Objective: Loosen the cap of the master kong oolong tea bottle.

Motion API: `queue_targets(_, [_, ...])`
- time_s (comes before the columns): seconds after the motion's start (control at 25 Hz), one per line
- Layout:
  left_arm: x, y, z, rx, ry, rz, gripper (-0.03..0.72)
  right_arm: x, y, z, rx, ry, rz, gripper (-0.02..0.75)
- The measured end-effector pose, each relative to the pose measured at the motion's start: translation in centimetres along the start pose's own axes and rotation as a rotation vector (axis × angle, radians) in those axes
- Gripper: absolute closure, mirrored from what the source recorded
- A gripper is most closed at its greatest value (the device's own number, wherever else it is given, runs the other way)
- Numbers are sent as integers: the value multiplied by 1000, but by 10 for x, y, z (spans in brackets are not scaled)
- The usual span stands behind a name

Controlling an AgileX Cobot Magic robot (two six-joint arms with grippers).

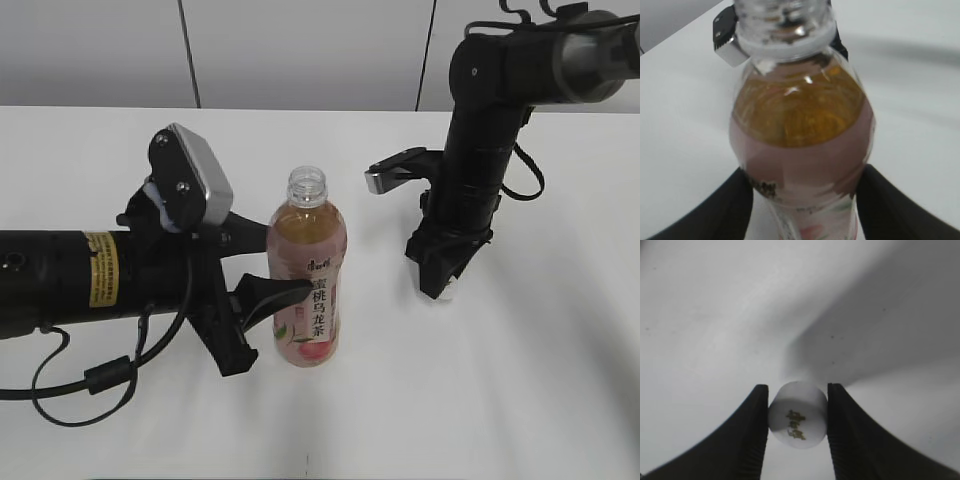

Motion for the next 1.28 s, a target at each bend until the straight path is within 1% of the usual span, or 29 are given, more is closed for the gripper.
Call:
queue_targets(0.24, [-1,2,-2,2,11,2,321,-9,-16,4,-14,-59,-33,465])
queue_targets(0.28, [-1,2,-2,2,12,3,321,-9,-16,5,-21,-63,-38,452])
queue_targets(0.36, [-1,2,-2,1,12,3,321,-10,-16,6,-30,-65,-45,380])
queue_targets(0.44, [-1,2,-1,-1,18,8,321,-10,-16,6,-32,-75,-46,287])
queue_targets(0.56, [0,2,-2,-1,24,12,309,-10,-16,6,-34,-87,-47,225])
queue_targets(0.68, [-1,3,-4,4,32,13,272,-10,-16,6,-34,-92,-47,211])
queue_targets(0.84, [-6,8,-14,40,43,9,235,-10,-16,6,-34,-98,-47,206])
queue_targets(0.96, [-9,17,-11,29,39,18,219,-10,-16,6,-30,-102,-44,206])
queue_targets(1.04, [-9,25,-7,18,45,45,214,-9,-15,4,-20,-110,-38,206])
queue_targets(1.16, [-8,38,-6,29,76,103,214,-9,-7,2,-22,-145,-35,204])
queue_targets(1.28, [-5,55,3,-17,137,175,214,-12,11,0,-61,-210,-46,213])
Point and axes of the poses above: a point on each arm's last joint axis where the gripper is mounted, y pointing back along that axis away from the gripper, x along the wrist's bending axis when the last joint is at zero, z = x × y, the point moved 3 cm from there along -y, pointing out along that axis toward the gripper, and after that the axes turned 2 degrees about -y, right-handed, at the moved point
